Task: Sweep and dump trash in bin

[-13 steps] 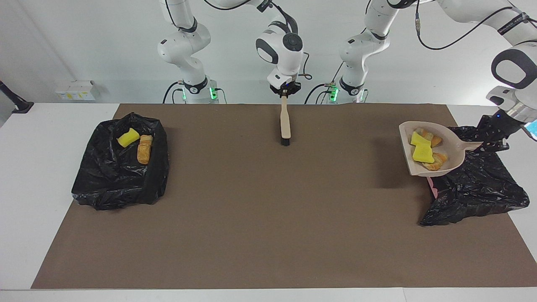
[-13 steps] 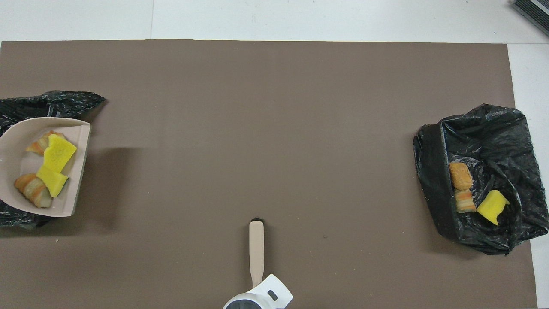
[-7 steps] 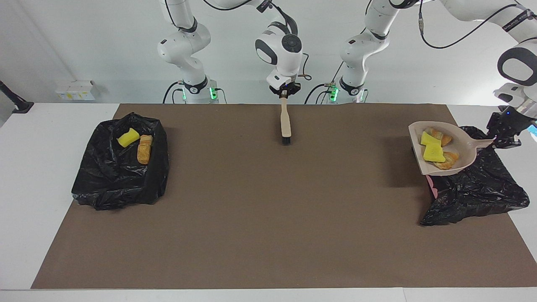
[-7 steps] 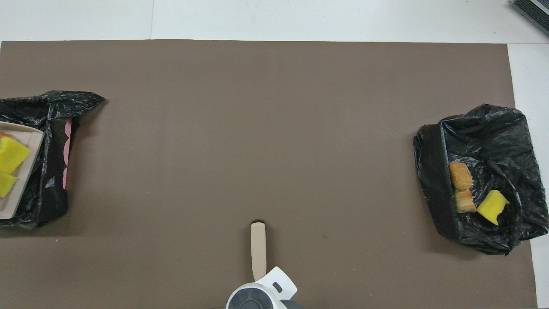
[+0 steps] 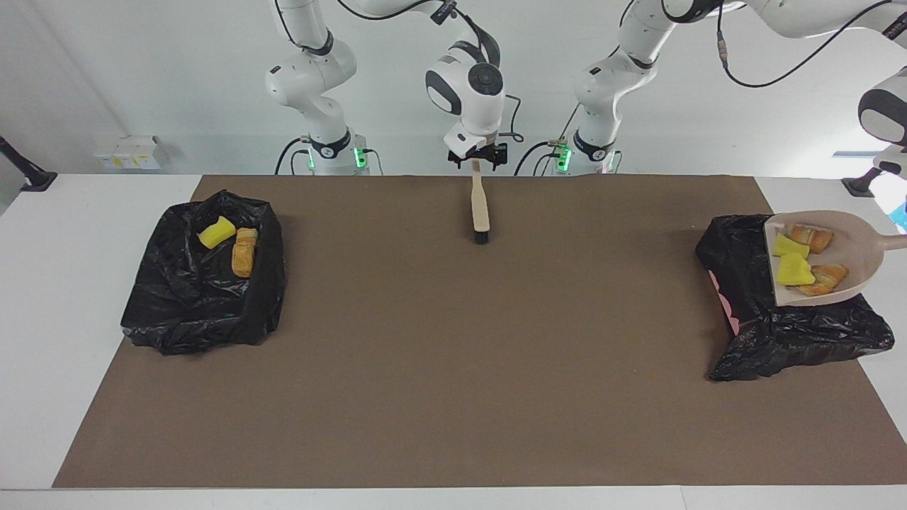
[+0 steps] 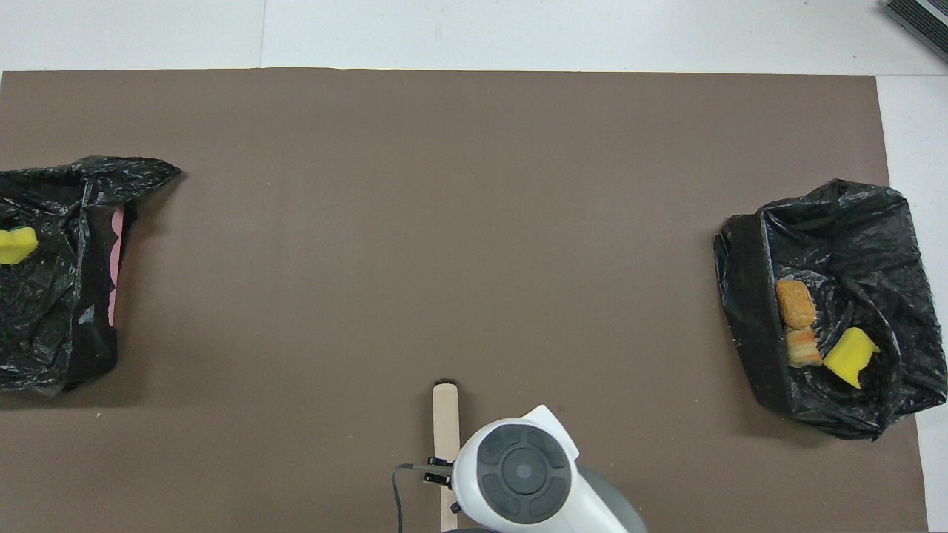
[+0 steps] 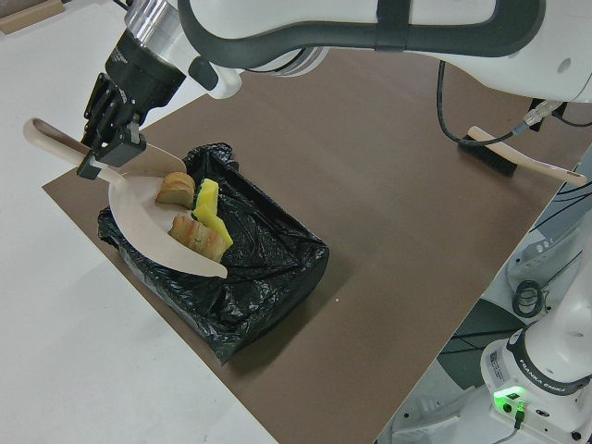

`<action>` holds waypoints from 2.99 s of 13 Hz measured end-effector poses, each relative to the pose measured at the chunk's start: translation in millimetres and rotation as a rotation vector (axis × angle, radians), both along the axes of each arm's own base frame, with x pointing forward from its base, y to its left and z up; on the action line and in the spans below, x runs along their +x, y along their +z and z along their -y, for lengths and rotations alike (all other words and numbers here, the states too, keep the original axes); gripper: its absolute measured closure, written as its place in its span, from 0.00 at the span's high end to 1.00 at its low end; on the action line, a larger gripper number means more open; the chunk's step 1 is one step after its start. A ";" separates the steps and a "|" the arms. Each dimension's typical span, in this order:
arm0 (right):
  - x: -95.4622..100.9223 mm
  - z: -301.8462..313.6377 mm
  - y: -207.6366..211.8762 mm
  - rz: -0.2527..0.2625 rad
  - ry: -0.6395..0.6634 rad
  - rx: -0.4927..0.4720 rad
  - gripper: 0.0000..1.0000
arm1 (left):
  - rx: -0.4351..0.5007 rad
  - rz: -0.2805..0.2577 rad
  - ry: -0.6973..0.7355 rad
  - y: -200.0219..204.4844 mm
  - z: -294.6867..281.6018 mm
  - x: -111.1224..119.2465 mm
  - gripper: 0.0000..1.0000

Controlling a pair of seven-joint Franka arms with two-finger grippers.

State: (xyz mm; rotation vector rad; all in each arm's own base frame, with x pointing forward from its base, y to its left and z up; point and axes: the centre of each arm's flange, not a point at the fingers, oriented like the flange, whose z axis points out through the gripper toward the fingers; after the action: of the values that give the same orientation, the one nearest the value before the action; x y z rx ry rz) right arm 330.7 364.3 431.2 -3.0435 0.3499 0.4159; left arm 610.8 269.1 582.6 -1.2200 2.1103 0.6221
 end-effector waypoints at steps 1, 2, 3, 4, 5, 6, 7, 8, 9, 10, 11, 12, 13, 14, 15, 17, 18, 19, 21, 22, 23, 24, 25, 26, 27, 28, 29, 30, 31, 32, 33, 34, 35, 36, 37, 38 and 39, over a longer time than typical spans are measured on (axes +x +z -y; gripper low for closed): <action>10.3 19.2 19.9 -0.006 -0.007 0.000 1.00 | 0.029 0.001 -0.016 6.9 7.6 0.9 0.31; 20.2 36.3 35.5 -0.005 0.002 0.009 1.00 | 0.040 0.005 -0.022 11.3 11.6 0.9 0.31; 32.4 52.7 48.9 0.005 0.013 0.026 1.00 | 0.043 0.013 -0.019 14.8 12.6 -0.2 0.31; 49.5 72.2 63.9 0.027 0.020 0.051 1.00 | 0.043 0.027 -0.009 18.8 13.6 -1.8 0.31; 66.6 90.8 77.6 0.058 0.026 0.077 1.00 | 0.045 0.040 -0.001 24.5 18.0 -3.8 0.31; 84.1 111.7 92.4 0.091 0.047 0.099 1.00 | 0.047 0.050 0.006 30.4 24.8 -5.8 0.31; 100.4 136.0 109.3 0.122 0.086 0.111 1.00 | 0.048 0.054 0.016 35.0 32.2 -8.3 0.31; 113.5 160.1 125.8 0.149 0.126 0.104 1.00 | 0.044 0.055 0.028 36.9 37.1 -10.2 0.31; 124.7 181.6 140.5 0.173 0.152 0.086 1.00 | 0.036 0.061 0.050 36.3 39.8 -12.1 0.31; 133.5 198.3 152.1 0.187 0.162 0.063 1.00 | 0.026 0.060 0.078 34.1 42.4 -13.6 0.31; 141.2 211.2 161.7 0.192 0.162 0.040 1.00 | 0.006 0.060 0.120 30.3 48.7 -14.3 0.31; 149.1 221.7 171.1 0.190 0.155 0.019 1.00 | -0.025 0.065 0.188 25.1 58.2 -15.2 0.31; 158.6 230.8 179.6 0.186 0.148 -0.002 1.00 | -0.058 0.075 0.258 20.5 70.9 -15.8 0.31; 170.5 238.5 186.7 0.186 0.147 -0.033 1.00 | -0.090 0.085 0.317 16.9 86.7 -15.9 0.31; 185.7 245.4 192.6 0.196 0.149 -0.072 1.00 | -0.133 0.094 0.382 13.2 103.5 -16.9 0.31; 212.9 260.4 196.9 0.220 0.138 -0.124 1.00 | -0.208 0.105 0.486 5.8 130.7 -21.6 0.31; 221.9 270.0 196.8 0.222 0.124 -0.132 1.00 | -0.246 0.117 0.539 -0.1 146.9 -25.6 0.31; 226.4 278.4 196.8 0.221 0.109 -0.135 1.00 | -0.278 0.129 0.597 -7.5 165.0 -31.3 0.31; 226.4 289.7 198.5 0.212 0.091 -0.142 1.00 | -0.339 0.146 0.726 -23.4 206.7 -45.3 0.31; 224.8 292.7 198.8 0.204 0.086 -0.145 1.00 | -0.370 0.149 0.798 -30.5 229.0 -52.5 0.31; 222.9 294.6 198.7 0.198 0.083 -0.147 1.00 | -0.394 0.154 0.857 -37.3 251.2 -57.8 0.31; 220.5 296.6 197.9 0.193 0.079 -0.149 1.00 | -0.414 0.160 0.910 -44.9 275.2 -62.0 0.31; 217.3 301.2 196.0 0.186 0.071 -0.153 1.00 | -0.443 0.166 0.967 -54.4 300.1 -66.0 0.31; 214.7 308.8 194.3 0.180 0.058 -0.157 1.00 | -0.477 0.170 1.040 -65.4 326.7 -71.1 0.31; 213.7 316.2 193.0 0.175 0.044 -0.160 1.00 | -0.506 0.178 1.122 -75.2 351.2 -76.6 0.31; 212.5 321.1 191.9 0.171 0.036 -0.162 1.00 | -0.526 0.193 1.206 -83.6 376.3 -82.4 0.31; 210.7 321.6 190.1 0.166 0.035 -0.164 1.00 | -0.536 0.217 1.267 -90.2 401.5 -87.9 0.31; 208.7 320.2 188.7 0.162 0.038 -0.165 1.00 | -0.550 0.242 1.311 -96.4 427.8 -92.5 0.31; 206.9 318.3 188.1 0.160 0.041 -0.166 1.00 | -0.574 0.259 1.359 -103.6 456.9 -97.1 0.31; 206.1 317.0 188.1 0.160 0.043 -0.167 1.00 | -0.598 0.268 1.405 -112.5 481.9 -100.1 0.31; 205.8 315.9 188.3 0.161 0.045 -0.167 1.00 | -0.621 0.281 1.445 -122.7 503.5 -101.4 0.31; 205.6 314.2 188.5 0.161 0.048 -0.167 1.00 | -0.643 0.298 1.481 -134.9 525.1 -102.2 0.31; 205.3 312.3 188.6 0.162 0.052 -0.166 1.00 | -0.663 0.307 1.508 -147.0 544.4 -103.3 0.31; 204.9 310.3 189.3 0.164 0.056 -0.166 1.00 | -0.682 0.314 1.533 -158.3 561.8 -104.7 0.31; 204.0 308.8 190.7 0.167 0.061 -0.166 1.00 | -0.698 0.322 1.567 -167.4 577.0 -106.9 0.31; 202.7 307.7 192.7 0.170 0.073 -0.162 1.00 | -0.717 0.334 1.606 -174.4 592.2 -109.9 0.31; 201.6 306.9 194.5 0.173 0.078 -0.158 1.00 | -0.737 0.343 1.646 -179.4 605.6 -113.0 0.31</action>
State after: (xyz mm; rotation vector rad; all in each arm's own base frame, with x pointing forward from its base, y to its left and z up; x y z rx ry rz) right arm 532.3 57.4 625.7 -3.2240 0.2666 0.1315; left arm 497.8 -336.5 403.2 -3.1025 0.5857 0.1244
